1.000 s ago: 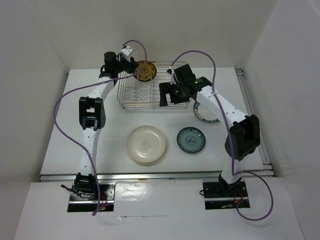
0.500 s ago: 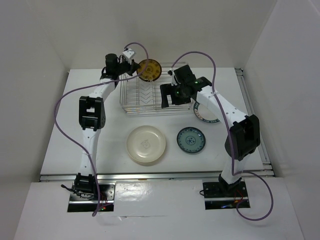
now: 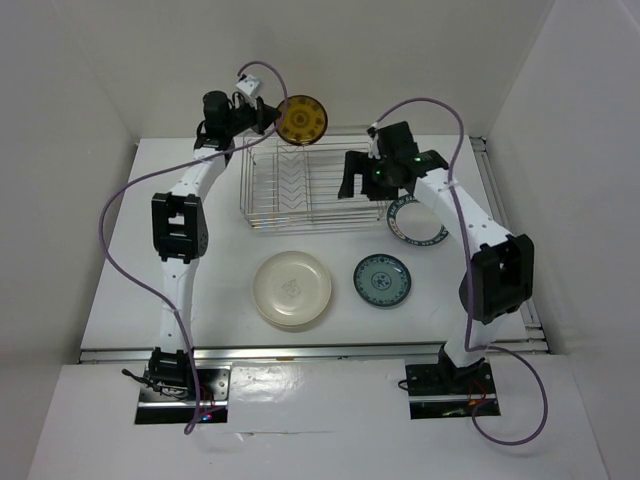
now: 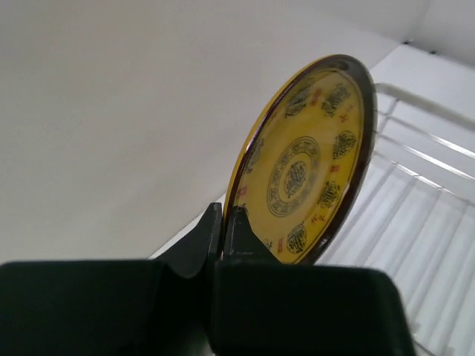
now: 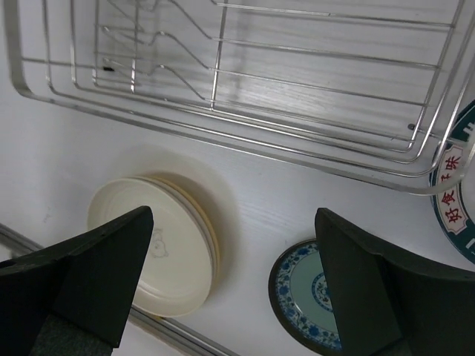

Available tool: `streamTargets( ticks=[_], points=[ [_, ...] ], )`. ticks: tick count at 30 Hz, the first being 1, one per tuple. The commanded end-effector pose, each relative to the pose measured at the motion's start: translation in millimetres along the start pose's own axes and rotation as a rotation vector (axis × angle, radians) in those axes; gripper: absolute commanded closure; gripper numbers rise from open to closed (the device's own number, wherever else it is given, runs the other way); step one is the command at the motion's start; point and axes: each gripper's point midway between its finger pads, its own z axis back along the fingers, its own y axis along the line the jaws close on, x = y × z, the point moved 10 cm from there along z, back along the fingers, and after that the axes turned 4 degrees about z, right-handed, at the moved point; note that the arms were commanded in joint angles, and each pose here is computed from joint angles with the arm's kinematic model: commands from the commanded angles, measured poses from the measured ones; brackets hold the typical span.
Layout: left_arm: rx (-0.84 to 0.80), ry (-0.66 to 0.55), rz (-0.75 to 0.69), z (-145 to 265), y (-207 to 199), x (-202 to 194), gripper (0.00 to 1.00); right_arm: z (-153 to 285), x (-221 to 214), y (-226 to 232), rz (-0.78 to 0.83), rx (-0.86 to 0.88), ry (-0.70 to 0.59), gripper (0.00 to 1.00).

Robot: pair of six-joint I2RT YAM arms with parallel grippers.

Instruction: Unload the plates from the dish rack

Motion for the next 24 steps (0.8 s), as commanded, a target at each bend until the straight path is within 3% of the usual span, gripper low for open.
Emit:
streamTargets(
  ticks=[1, 7, 10, 15, 18, 24],
  points=[
    [-0.091, -0.146, 0.038, 12, -28, 92, 1.0, 50, 31, -12, -0.076, 0.139, -0.215, 0.03],
    [-0.154, -0.102, 0.183, 34, -55, 130, 1.0, 71, 47, -15, -0.05, 0.251, -0.335, 0.03],
    [-0.187, 0.004, 0.282, 53, -73, 138, 1.0, 73, 51, -11, -0.024, 0.307, -0.354, 0.03],
    [-0.303, 0.256, 0.4, 92, -117, 119, 1.0, 66, 37, -8, -0.046, 0.396, -0.319, 0.06],
    [-0.329, 0.338, 0.382, 108, -136, 115, 1.0, 66, 27, -5, -0.039, 0.466, -0.301, 0.07],
    [-0.367, 0.537, 0.49, 129, -167, 79, 1.0, 64, 0, 3, -0.022, 0.518, -0.274, 0.09]
  ],
)
